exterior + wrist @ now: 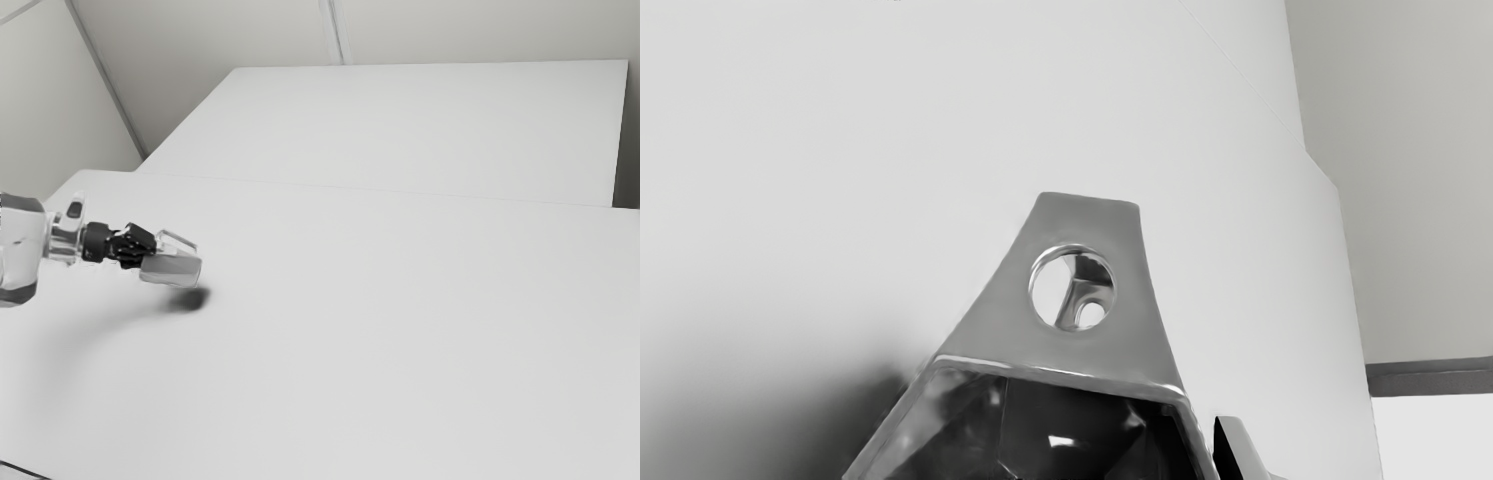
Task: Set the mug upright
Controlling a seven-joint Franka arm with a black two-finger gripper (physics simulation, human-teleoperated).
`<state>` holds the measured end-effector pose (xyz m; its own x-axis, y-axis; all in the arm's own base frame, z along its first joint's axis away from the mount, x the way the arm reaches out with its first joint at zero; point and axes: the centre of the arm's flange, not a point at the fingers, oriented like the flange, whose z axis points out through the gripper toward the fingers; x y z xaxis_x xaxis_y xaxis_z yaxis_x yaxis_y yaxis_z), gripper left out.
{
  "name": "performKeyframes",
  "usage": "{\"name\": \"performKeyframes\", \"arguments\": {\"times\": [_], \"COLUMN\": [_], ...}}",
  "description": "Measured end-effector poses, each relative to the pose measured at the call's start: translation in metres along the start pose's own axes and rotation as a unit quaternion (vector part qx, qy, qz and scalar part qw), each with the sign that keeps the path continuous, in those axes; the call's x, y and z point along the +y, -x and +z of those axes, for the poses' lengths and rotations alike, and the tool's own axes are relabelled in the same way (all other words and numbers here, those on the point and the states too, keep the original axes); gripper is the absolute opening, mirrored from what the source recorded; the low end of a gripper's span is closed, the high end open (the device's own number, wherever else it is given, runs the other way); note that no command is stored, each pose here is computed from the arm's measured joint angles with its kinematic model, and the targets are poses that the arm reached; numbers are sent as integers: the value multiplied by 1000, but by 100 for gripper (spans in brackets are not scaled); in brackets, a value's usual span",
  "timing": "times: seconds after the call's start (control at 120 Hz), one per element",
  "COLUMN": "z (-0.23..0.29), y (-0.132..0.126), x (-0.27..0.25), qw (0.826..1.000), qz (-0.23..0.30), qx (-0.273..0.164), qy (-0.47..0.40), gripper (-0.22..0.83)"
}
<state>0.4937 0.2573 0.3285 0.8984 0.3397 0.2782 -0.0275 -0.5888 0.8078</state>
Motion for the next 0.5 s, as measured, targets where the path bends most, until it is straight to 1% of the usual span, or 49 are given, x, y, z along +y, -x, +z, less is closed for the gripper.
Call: {"name": "performKeyframes", "arguments": {"times": [0.033, 0.1, 0.142, 0.192, 0.283, 0.358, 0.425, 0.5], "z": [5, 22, 38, 57, 99, 133, 157, 176], "y": [-14, -45, -57, -61, -58, -49, -34, -16], "x": [20, 68, 96, 127, 165, 182, 182, 178], "qw": [999, 991, 980, 960, 914, 879, 860, 845], "qz": [29, 103, 147, 196, 270, 311, 327, 338], "qx": [-20, -81, -123, -172, -246, -280, -294, -302], "qy": [-4, -34, -61, -100, -177, -227, -257, -284], "gripper": [-15, -15, -15, -15, -16, -16, -17, -17]}}
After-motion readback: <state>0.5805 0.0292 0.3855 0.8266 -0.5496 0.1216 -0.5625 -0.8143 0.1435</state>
